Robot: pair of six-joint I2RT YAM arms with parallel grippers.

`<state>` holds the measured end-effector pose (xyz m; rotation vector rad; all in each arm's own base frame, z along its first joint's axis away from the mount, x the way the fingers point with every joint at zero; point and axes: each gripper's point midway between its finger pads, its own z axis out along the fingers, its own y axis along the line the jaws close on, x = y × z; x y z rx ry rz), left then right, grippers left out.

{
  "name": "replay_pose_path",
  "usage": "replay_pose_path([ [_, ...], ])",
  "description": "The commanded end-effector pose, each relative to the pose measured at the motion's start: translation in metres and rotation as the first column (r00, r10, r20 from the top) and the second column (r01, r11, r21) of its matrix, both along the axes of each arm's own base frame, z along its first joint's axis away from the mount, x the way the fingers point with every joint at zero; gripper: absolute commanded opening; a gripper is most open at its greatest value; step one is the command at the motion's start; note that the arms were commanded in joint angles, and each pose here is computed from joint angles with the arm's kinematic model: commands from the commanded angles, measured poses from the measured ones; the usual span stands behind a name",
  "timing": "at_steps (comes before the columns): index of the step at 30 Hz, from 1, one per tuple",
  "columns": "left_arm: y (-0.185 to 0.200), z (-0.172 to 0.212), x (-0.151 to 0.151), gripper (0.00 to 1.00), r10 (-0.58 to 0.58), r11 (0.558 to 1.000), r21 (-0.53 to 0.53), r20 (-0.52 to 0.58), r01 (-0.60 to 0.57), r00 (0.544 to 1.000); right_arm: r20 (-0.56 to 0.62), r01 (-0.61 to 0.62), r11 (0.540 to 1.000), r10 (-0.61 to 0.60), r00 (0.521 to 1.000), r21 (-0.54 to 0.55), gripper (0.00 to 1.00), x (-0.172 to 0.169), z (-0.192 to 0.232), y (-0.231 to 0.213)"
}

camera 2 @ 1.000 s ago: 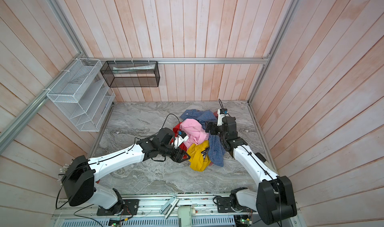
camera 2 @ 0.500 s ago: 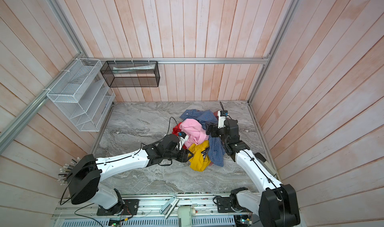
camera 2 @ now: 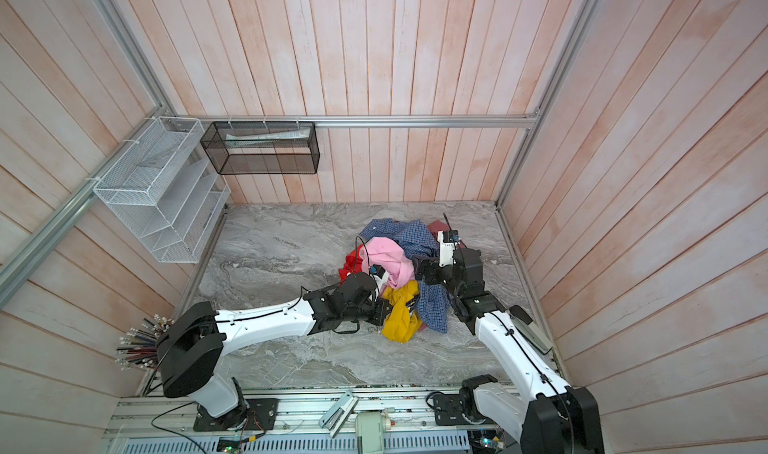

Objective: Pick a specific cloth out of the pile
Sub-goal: 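Close the left gripper on the yellow T-shirt while the right gripper presses the plaid shirt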

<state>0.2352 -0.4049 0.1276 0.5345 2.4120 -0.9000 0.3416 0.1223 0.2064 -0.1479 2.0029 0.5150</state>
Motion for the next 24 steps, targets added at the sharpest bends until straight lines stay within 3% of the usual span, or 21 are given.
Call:
replay_pose_path([
  [1,0.004,0.016,0.005,0.00,0.028,1.000,-0.004,0.049,-0.028,0.998,0.007,-0.127,0.991,0.127,0.992,0.035,0.94,-0.019,0.007,0.019],
  [8,0.011,0.069,0.013,0.00,0.081,0.994,-0.087,0.146,-0.069,0.986,-0.037,-0.098,0.990,0.102,0.994,0.099,0.95,-0.041,-0.024,0.014],
  [12,0.002,0.096,0.013,0.00,0.060,0.991,-0.127,0.164,-0.039,0.985,-0.098,-0.071,0.993,0.081,0.992,0.093,0.93,-0.038,-0.045,0.011],
  [24,-0.007,0.165,0.019,0.00,0.052,0.982,-0.187,0.245,-0.006,0.968,-0.102,0.003,0.992,0.010,0.995,0.126,0.98,-0.030,-0.058,0.005],
])
